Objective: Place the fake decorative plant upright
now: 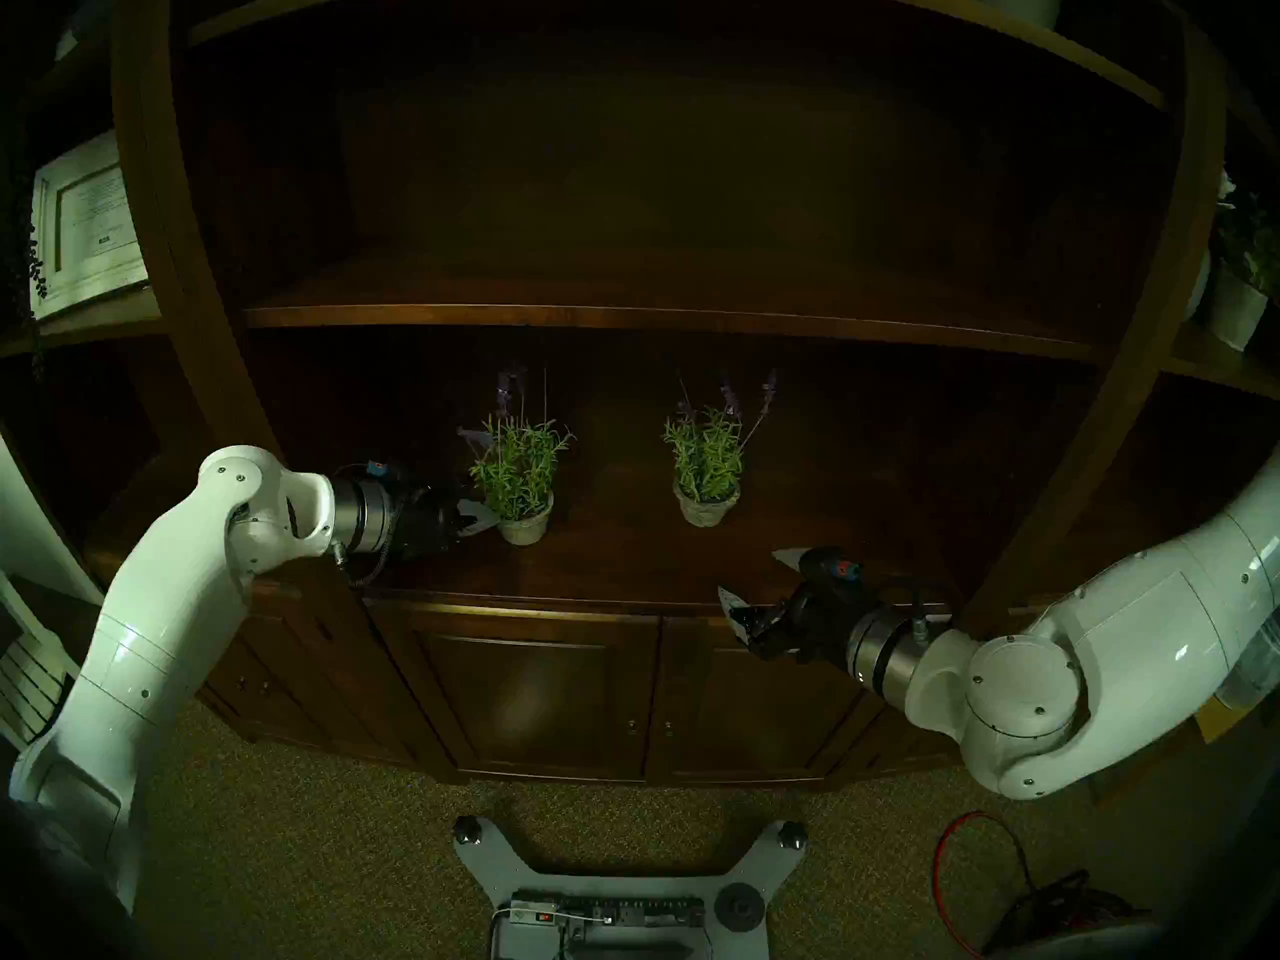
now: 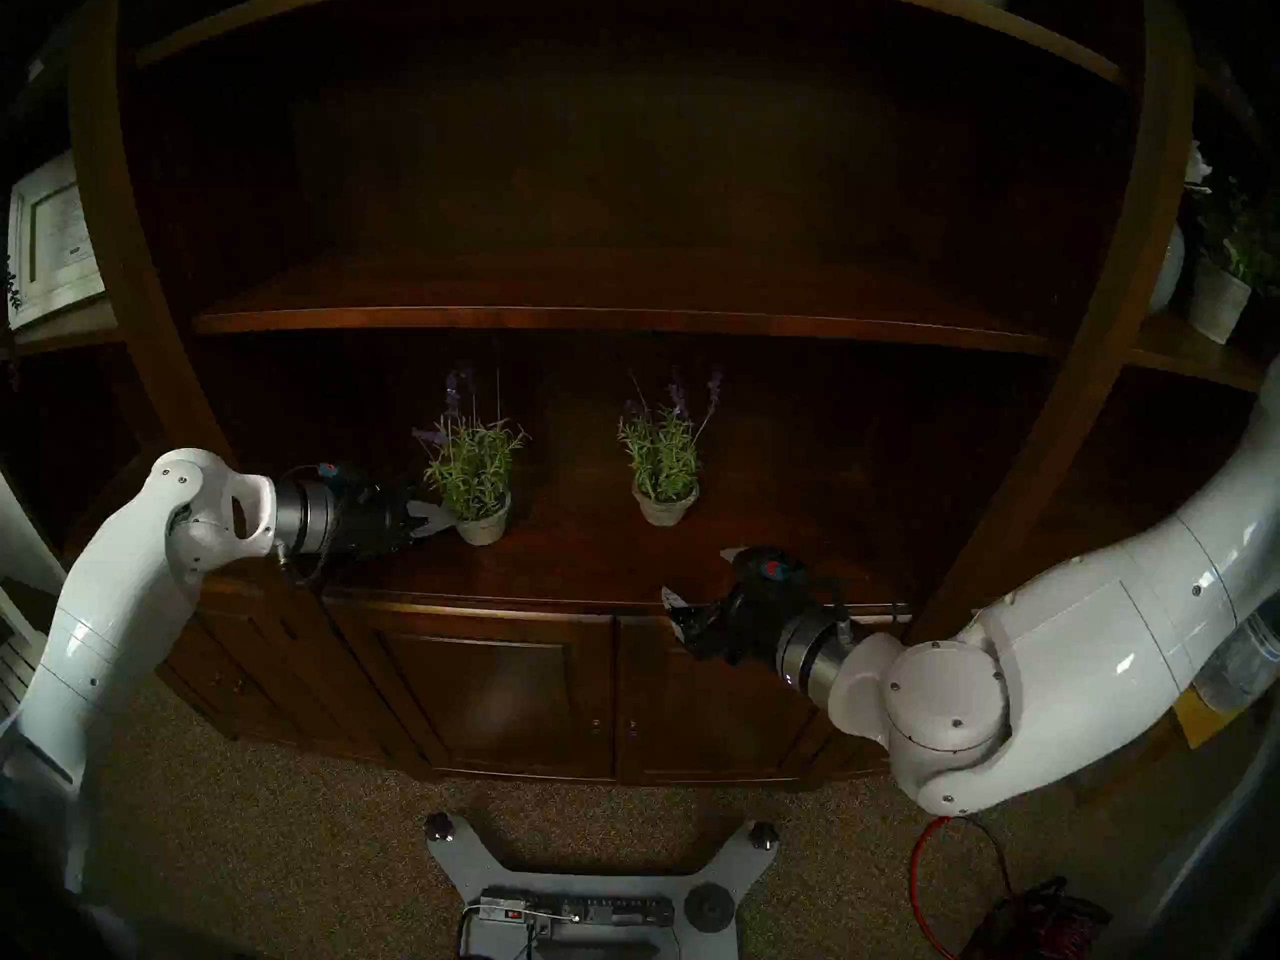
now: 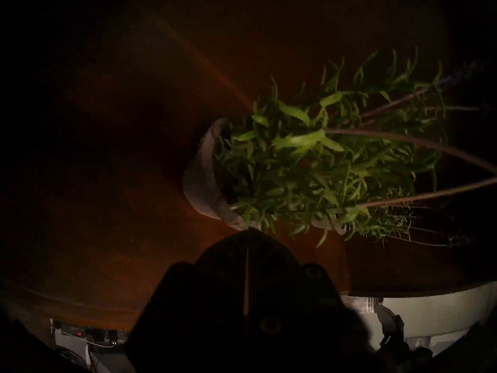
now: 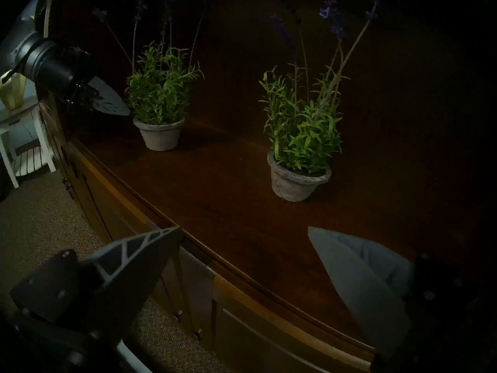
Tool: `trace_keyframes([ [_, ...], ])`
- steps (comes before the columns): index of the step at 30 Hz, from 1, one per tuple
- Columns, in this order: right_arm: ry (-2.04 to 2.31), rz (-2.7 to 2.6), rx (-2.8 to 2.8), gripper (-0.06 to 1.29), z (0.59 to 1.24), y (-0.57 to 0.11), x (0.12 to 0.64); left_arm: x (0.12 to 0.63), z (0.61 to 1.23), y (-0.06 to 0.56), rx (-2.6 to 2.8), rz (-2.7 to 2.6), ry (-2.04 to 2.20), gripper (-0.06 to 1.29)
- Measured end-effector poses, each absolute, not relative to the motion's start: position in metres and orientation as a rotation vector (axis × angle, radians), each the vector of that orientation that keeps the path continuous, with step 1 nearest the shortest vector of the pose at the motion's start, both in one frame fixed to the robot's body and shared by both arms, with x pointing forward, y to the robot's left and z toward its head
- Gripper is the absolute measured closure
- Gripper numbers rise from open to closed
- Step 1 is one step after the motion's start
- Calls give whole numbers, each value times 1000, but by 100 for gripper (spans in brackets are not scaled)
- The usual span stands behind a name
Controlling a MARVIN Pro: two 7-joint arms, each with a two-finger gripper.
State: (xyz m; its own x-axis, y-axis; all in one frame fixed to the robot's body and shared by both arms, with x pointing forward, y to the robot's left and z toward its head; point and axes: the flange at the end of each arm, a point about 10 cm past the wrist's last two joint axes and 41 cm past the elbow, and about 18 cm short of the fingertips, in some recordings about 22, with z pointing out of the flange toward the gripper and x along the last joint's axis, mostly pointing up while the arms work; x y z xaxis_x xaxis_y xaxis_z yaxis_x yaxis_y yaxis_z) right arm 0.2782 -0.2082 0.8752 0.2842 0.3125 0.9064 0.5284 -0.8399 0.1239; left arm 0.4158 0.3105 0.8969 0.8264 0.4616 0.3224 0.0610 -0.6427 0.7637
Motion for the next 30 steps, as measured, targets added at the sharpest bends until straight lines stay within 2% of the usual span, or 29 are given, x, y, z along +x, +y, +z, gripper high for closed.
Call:
trace_keyframes([
  [13,-781,-1585,-2350,1,875,-208,278,378,927,295,2168,606,214,125],
  [30,-780,-1583,-2353,1,875,-209,278,318,923,246,2232,480,-5,125],
])
